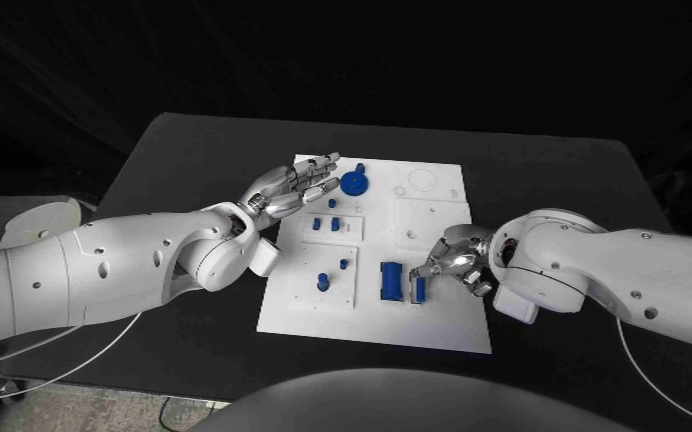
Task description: Assemble the parts on the task board
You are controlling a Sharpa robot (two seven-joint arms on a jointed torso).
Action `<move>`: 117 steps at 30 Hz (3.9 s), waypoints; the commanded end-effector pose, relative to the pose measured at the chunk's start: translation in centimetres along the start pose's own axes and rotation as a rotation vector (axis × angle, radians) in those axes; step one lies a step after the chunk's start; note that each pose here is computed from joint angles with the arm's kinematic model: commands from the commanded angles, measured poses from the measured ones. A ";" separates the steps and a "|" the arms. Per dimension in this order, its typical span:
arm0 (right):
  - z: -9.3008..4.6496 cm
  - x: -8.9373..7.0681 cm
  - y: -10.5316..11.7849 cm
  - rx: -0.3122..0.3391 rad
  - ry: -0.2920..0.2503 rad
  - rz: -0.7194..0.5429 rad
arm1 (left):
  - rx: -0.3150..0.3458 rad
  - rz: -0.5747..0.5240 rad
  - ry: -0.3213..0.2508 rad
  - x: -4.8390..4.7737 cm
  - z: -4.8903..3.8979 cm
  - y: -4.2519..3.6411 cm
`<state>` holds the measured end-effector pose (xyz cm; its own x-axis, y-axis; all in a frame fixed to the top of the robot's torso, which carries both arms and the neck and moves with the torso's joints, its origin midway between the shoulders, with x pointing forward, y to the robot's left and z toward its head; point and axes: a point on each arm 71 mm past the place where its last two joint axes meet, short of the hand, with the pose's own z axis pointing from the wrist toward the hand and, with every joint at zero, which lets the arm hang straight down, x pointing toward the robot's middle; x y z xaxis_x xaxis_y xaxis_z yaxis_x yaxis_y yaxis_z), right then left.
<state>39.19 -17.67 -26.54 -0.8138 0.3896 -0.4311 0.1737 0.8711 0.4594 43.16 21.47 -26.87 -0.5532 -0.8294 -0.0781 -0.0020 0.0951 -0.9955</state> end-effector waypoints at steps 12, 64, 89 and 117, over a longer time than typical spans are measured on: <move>0.5 0.4 -0.4 0.037 0.031 -0.047 | 0.003 -0.014 0.023 0.29 0.03 0.05; -0.2 -0.4 -0.7 -0.026 -0.067 -0.037 | -0.011 -0.017 0.028 0.24 -0.03 0.21; -4.3 0.3 -0.2 -0.073 -0.288 -0.522 | -0.018 -0.020 0.031 0.15 -0.13 0.35; -4.1 2.7 0.8 -0.058 -0.271 -0.727 | -0.022 -0.024 0.038 0.17 -0.15 0.44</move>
<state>34.82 -17.04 -24.05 -0.5677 -0.1576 -0.8080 -0.3697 0.9258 0.0792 43.06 21.69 -27.34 -0.5659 -0.8219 -0.0655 -0.0332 0.1021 -0.9942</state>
